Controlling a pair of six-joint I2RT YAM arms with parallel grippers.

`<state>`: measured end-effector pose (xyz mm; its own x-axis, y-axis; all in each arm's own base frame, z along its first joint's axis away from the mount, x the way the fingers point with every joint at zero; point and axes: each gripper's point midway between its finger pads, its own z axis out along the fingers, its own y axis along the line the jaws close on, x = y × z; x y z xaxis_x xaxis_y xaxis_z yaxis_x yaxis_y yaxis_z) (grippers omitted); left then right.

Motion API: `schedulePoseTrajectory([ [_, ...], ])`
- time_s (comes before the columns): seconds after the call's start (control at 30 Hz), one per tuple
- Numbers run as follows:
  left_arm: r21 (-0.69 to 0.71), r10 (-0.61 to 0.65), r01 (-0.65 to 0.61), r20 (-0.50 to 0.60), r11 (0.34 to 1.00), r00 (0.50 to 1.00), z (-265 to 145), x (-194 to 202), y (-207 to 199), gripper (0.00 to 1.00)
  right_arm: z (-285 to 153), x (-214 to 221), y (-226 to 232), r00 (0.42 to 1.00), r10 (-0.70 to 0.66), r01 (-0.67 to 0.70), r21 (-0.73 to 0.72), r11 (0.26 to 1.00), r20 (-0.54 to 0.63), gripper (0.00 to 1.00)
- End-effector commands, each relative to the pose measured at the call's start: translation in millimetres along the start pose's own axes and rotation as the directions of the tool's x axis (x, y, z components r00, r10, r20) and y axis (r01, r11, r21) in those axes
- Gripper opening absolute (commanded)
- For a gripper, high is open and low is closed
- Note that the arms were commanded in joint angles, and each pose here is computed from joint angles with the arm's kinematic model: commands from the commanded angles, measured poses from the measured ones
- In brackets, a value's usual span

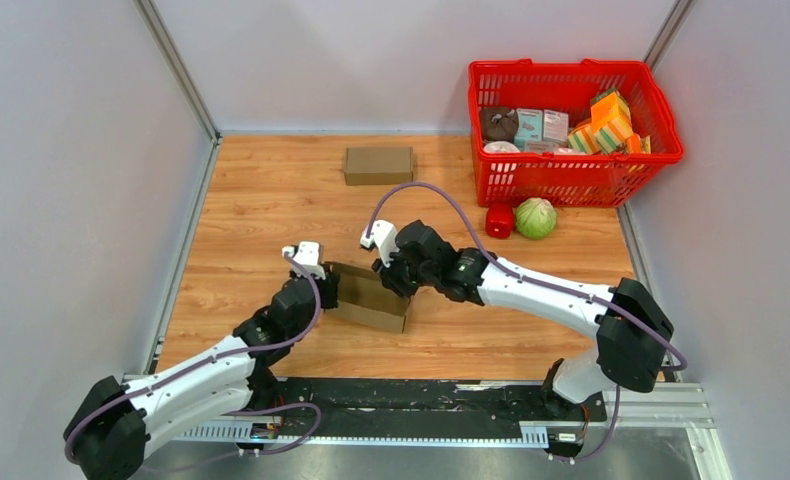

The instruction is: Fold the paper box

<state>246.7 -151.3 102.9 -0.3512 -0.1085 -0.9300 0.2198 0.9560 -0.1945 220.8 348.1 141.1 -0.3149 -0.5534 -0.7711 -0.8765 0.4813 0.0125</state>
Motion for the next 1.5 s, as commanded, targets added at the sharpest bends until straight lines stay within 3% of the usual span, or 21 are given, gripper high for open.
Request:
schedulePoseTrajectory([
  [0.0, 0.018, -0.065, 0.065, 0.003, 0.998, 0.998, -10.6, 0.7, -0.4, 0.37, 2.2, -26.1, -0.8, 0.99, -0.108, 0.101, 0.083, 0.991, 0.086, 0.25],
  [0.07, 0.035, -0.097, 0.097, 0.004, 0.995, 0.995, -21.3, -0.8, 0.8, 0.48, 4.2, -23.3, 1.7, 0.987, -0.137, 0.13, 0.091, 0.987, 0.077, 0.24],
  [0.2, 0.085, -0.186, 0.186, -0.008, 0.979, 0.983, -46.7, -2.0, 0.8, 0.54, 7.8, -20.2, 6.1, 0.981, -0.182, 0.172, 0.132, 0.976, 0.063, 0.22],
  [0.37, 0.167, -0.29, 0.281, 0.028, 0.945, 0.957, -94.1, -30.5, 3.7, 0.55, 10.0, -15.4, 17.2, 0.971, -0.233, 0.224, 0.147, 0.963, 0.045, 0.21],
  [0.47, 0.167, -0.34, 0.323, 0.084, 0.932, 0.937, -121.4, -55.4, 15.8, 0.47, 11.4, -7.7, 30.3, 0.965, -0.263, 0.258, 0.129, 0.957, 0.02, 0.22],
  [0.6, 0.129, -0.336, 0.321, 0.117, 0.938, 0.934, -138.6, -81.8, 25.1, 0.48, 18.0, 11.4, 55.3, 0.948, -0.316, 0.318, 0.105, 0.942, -0.03, 0.45],
  [0.77, 0.108, -0.284, 0.284, -0.022, 0.953, 0.959, -121.8, -95.7, -4.0, 0.46, 21.1, 29.5, 69.0, 0.954, -0.295, 0.299, 0.084, 0.951, -0.053, 0.53],
  [0.8, 0.131, -0.273, 0.278, -0.054, 0.952, 0.96, -117.1, -94.4, -13.9, 0.4, 21.0, 30.1, 73.0, 0.959, -0.281, 0.283, 0.066, 0.957, -0.046, 0.57],
  [0.93, 0.247, -0.25, 0.309, -0.241, 0.918, 0.938, -94.3, -64.2, -60.5, 0.29, 17.5, 33.3, 83.0, 0.979, -0.198, 0.199, 0.027, 0.98, -0.04, 0.71],
  [1.0, 0.24, -0.25, 0.331, -0.314, 0.913, 0.916, -83.3, -45.7, -69.8, 0.26, 13.3, 39.4, 85.3, 0.989, -0.134, 0.135, 0.007, 0.991, -0.058, 0.81],
  [1.03, 0.243, -0.225, 0.335, -0.389, 0.911, 0.893, -79.3, -23.7, -75.5, 0.26, 7.0, 36.0, 86.4, 0.995, -0.093, 0.093, -0.009, 0.996, -0.047, 0.82],
  [1.13, 0.238, -0.207, 0.351, -0.474, 0.906, 0.856, -72.7, 4.6, -81.8, 0.17, -13.3, 39.2, 92.0, 0.999, 0.036, -0.04, -0.099, 0.994, -0.034, 0.85],
  [1.3, 0.196, -0.254, 0.381, -0.472, 0.904, 0.844, -69.9, 26.0, -71.1, 0.16, -48.9, 41.4, 98.0, 0.968, 0.25, -0.249, -0.258, 0.934, -0.027, 0.88],
  [1.47, 0.16, -0.291, 0.402, -0.463, 0.901, 0.837, -64.8, 43.7, -62.3, 0.17, -62.2, 19.0, 108.2, 0.876, 0.475, -0.456, -0.454, 0.766, -0.08, 0.79],
])
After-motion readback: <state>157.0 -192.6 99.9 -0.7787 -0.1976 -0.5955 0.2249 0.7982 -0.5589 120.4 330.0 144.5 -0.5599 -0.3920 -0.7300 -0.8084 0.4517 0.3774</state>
